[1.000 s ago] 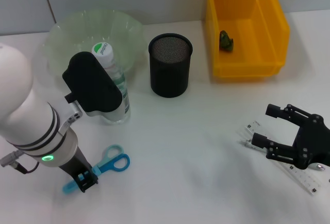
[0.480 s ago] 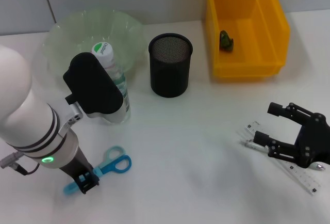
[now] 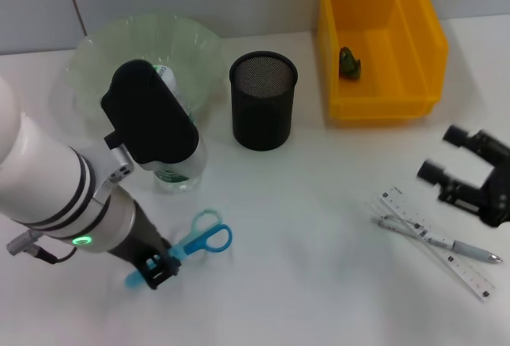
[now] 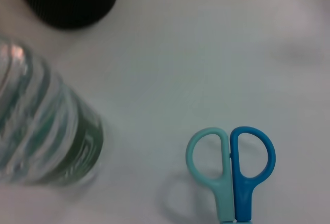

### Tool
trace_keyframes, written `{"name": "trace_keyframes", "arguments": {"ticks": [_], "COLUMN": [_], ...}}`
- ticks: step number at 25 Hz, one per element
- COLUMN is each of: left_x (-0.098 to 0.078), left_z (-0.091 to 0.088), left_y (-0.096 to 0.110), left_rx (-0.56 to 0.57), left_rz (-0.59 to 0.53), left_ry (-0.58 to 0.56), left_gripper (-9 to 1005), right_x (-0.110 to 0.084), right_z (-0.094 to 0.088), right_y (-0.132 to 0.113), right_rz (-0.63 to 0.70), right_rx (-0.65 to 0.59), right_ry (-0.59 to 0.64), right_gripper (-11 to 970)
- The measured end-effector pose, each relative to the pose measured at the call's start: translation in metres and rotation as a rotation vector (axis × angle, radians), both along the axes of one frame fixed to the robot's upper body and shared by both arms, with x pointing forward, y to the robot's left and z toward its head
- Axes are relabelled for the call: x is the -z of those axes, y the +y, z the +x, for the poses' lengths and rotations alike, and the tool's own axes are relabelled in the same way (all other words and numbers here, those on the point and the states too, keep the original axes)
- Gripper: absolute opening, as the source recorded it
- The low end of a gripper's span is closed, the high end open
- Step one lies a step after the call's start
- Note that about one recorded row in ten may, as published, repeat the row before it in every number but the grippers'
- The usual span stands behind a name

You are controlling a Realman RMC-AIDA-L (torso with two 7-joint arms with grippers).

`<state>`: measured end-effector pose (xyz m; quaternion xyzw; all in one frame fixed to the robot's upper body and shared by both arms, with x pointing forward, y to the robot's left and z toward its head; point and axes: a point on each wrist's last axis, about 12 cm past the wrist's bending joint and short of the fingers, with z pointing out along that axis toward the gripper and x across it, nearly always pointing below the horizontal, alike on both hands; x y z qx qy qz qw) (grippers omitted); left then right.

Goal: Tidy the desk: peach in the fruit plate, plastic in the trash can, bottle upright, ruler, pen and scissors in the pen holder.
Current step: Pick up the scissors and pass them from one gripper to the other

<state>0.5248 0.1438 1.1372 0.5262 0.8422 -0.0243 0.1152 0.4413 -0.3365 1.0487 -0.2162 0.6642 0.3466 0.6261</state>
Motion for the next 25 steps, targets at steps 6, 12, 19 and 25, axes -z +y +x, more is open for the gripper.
{"name": "trace_keyframes", "arguments": {"ticks": [6, 12, 19, 25], "left_x": [-0.027, -0.039, -0.048, -0.049], "left_z": [-0.011, -0.015, -0.019, -0.023], "left_y": [-0.017, -0.027, -0.038, -0.048], "left_rx": [0.053, 0.079, 0.107, 0.133], "left_rz": [-0.152, -0.241, -0.315, -0.347], "left_ry": [-0.096, -0.158, -0.239, -0.266], "left_gripper": [244, 250, 258, 264], "right_x": [-0.001, 0.005, 0.012, 0.017], "right_z": [-0.016, -0.028, -0.037, -0.038], "right_y": [0.01, 0.025, 0.046, 0.069], "right_rz": [0.31, 0.487, 0.62, 0.716], "right_rx": [0.125, 0.179, 0.201, 0.2], "right_ry": [-0.067, -0.053, 0.005, 0.079], "right_gripper": [830, 830, 830, 830]}}
